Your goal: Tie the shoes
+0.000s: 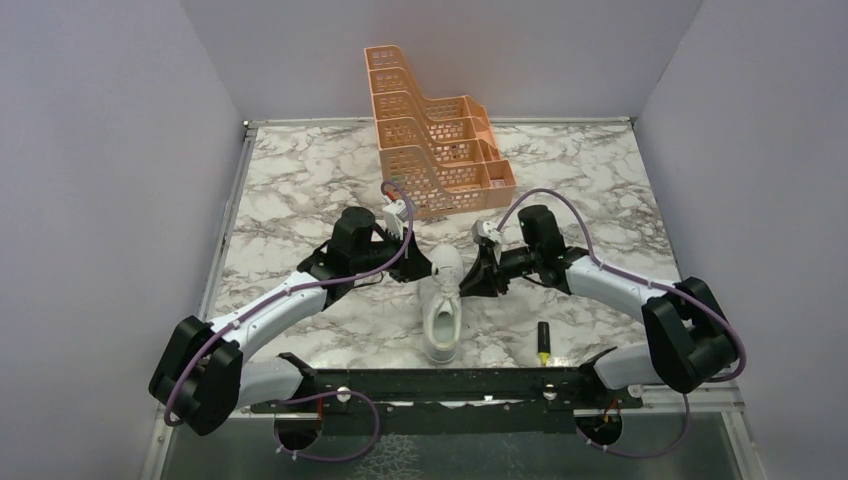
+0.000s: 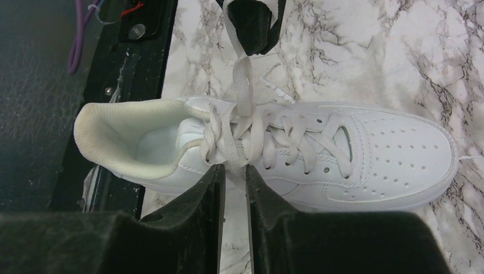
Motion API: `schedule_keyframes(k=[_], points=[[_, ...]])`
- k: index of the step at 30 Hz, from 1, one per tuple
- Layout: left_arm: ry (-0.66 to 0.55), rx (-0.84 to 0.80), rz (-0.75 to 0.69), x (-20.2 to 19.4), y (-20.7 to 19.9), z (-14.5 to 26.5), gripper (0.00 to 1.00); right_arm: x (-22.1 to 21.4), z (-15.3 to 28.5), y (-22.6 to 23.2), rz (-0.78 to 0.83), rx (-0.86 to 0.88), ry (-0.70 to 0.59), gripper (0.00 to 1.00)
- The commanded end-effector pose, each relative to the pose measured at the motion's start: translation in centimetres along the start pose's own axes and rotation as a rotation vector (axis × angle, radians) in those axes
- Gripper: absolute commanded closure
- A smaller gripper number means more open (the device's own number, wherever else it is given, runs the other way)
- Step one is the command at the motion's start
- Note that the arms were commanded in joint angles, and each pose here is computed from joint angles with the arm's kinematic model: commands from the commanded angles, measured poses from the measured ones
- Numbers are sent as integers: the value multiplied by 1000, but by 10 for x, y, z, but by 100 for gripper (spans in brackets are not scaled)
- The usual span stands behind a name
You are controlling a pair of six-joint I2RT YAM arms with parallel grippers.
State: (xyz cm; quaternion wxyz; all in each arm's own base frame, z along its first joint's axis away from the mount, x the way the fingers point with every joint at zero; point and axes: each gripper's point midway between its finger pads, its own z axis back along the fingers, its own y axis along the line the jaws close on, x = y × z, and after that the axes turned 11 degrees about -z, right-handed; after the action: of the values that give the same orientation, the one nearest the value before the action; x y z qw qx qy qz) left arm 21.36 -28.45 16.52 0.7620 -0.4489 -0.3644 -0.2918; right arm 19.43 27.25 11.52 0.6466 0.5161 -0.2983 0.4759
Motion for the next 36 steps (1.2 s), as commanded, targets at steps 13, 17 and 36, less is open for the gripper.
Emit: schedule_keyframes(k=[13, 17, 36], points=[[-18, 0, -37, 8, -2, 1, 100, -2, -5, -9, -1, -14, 5, 84], [-10, 2, -40, 7, -2, 1, 100, 2, -3, -7, -15, -26, -3, 99], [69, -11, 27, -34, -18, 26, 100, 20, 16, 35, -876, -357, -2, 99]])
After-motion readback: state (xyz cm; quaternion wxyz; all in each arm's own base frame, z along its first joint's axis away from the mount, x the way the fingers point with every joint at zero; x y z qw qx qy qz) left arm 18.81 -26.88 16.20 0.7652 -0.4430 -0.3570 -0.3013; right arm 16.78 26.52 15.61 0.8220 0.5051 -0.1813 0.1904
